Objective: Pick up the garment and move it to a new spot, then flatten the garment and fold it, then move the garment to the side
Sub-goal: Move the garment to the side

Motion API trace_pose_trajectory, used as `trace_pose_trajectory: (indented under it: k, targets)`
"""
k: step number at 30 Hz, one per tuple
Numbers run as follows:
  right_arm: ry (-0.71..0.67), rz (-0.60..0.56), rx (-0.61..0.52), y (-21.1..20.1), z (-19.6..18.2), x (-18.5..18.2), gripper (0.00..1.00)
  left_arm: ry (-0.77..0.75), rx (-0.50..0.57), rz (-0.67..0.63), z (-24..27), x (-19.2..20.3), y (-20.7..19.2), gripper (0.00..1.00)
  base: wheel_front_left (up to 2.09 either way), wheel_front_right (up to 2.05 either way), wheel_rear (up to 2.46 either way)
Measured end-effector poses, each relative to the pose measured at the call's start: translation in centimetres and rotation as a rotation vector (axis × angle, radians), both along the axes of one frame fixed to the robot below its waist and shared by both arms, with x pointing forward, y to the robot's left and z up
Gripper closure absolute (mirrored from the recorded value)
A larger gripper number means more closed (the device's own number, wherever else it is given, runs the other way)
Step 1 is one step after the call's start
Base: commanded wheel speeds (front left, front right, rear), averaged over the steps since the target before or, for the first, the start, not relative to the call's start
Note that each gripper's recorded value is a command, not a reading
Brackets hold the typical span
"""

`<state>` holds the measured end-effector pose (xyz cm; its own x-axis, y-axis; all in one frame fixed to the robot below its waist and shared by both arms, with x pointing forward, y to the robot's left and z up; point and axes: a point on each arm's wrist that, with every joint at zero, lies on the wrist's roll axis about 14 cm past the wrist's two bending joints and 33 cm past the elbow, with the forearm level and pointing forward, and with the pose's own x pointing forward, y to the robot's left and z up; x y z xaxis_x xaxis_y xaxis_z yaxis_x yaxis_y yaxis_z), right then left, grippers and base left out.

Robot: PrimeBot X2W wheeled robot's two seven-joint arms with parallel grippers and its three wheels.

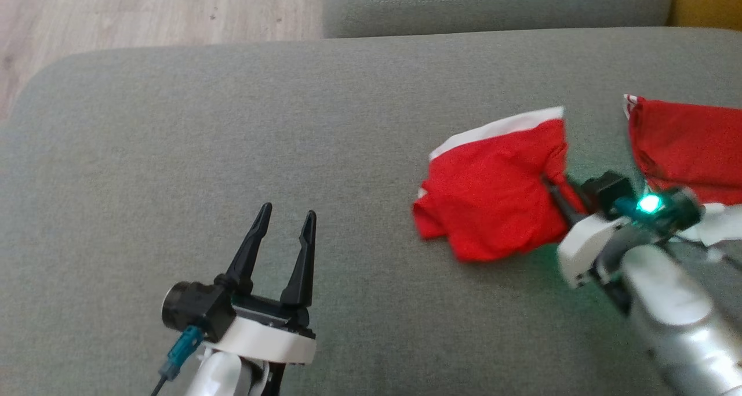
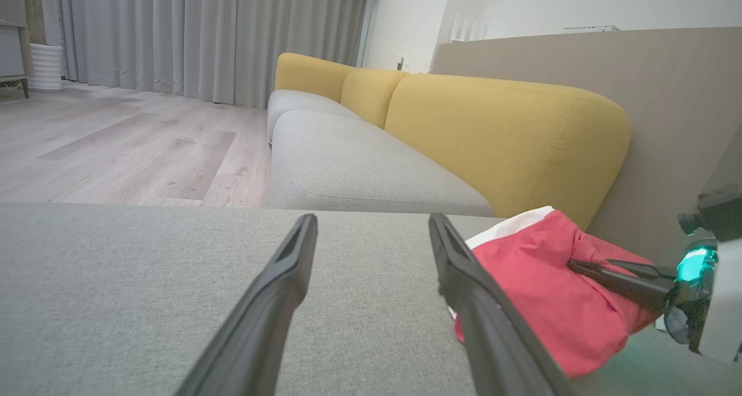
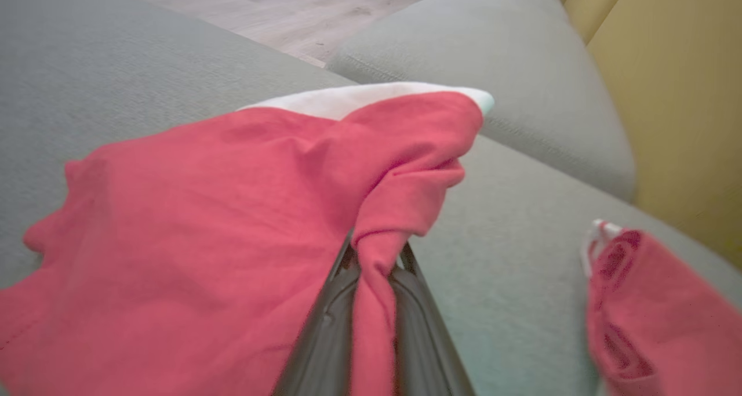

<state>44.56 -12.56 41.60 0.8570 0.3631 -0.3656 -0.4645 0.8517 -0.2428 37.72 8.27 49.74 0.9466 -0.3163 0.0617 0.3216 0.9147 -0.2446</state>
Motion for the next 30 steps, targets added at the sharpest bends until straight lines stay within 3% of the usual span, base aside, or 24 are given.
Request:
trace_pose_trajectory:
  k: [8,18,30]
  targets:
    - [-0.015,0.001,-0.230,-7.9,1.8,1.2,1.00,0.014,-0.004,-0.024,-0.5,0.4,-0.8,0.00,0.00,0.00,0.00]
    - [0.006,-0.142,-0.359,-17.2,3.9,4.5,1.00,0.063,-0.001,-0.027,-2.4,1.8,-0.9,0.00,0.00,0.00,0.00]
    - [0.141,-0.301,-0.441,-24.1,0.8,5.0,1.00,0.097,0.011,-0.011,-4.1,3.7,-0.2,0.00,0.00,0.00,0.00]
